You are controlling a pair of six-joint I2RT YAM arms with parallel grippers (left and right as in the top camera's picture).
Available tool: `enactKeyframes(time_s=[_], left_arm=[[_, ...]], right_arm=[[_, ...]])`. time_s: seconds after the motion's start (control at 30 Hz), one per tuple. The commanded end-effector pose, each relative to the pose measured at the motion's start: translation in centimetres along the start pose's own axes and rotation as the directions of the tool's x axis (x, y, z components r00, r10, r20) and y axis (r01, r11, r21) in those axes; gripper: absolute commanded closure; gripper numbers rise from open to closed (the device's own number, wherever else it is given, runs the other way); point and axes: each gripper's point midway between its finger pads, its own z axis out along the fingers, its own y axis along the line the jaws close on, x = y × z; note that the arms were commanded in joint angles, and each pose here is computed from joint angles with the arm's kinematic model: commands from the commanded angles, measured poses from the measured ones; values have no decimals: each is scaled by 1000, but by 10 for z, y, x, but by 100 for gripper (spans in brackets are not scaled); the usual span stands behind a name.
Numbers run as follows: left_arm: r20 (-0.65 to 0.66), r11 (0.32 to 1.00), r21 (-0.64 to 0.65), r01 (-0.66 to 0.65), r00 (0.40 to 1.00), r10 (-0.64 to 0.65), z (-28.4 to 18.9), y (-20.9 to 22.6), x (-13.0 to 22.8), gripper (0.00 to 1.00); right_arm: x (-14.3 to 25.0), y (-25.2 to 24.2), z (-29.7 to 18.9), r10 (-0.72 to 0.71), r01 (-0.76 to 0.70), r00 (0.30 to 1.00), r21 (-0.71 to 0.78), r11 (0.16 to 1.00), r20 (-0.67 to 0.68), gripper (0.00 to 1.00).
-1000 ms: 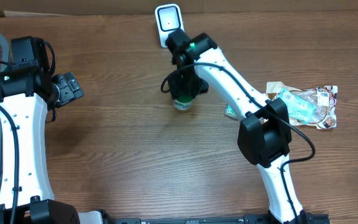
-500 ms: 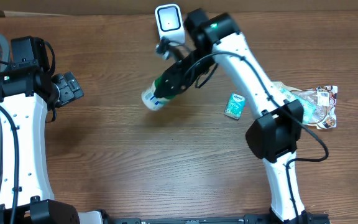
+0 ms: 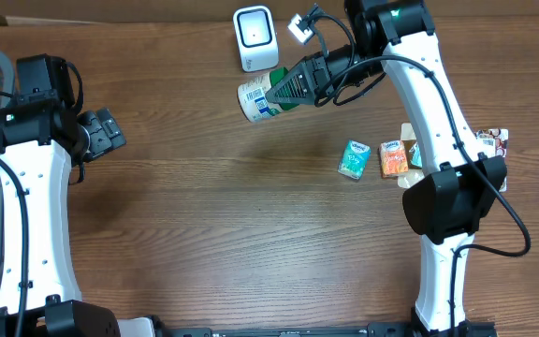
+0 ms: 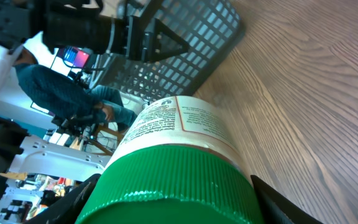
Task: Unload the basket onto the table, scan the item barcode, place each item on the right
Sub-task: 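Tilt the jar sideways, turning its label toward the scanner, then raise the tilted jar close to the scanner face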
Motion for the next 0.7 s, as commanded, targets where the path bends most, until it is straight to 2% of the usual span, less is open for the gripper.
enactKeyframes(time_s=[0.0, 0.23, 0.37, 0.43, 0.53, 0.57, 0.67], left_arm=[[4, 1000, 7, -20, 1000, 20, -1, -2, -1, 1], [4, 1000, 7, -20, 1000, 20, -1, -2, -1, 0], [4, 1000, 6, -20, 1000, 20, -1, -1, -1, 0], [4, 1000, 6, -20, 1000, 20, -1, -1, -1, 0], [5, 1000, 7, -20, 1000, 20, -1, -1, -1, 0], [5, 1000, 7, -20, 1000, 20, -1, -2, -1, 1], [4, 1000, 7, -20, 1000, 20, -1, -2, -1, 0]], right_arm=[[-17, 48, -10, -104, 107, 993, -43, 993, 56, 36], [-14, 43, -10, -107, 107, 994, -10, 994, 37, 37], [-1, 21, 5, -129, 139, 988, 129, 982, -81, 37], [7, 1, 14, -120, 161, 978, 256, 953, -169, 37], [12, -39, 19, -66, 205, 958, 505, 838, -280, 37], [11, -56, 17, -37, 223, 952, 610, 760, -303, 37], [-1, -90, 11, -20, 296, 939, 779, 552, -343, 39]])
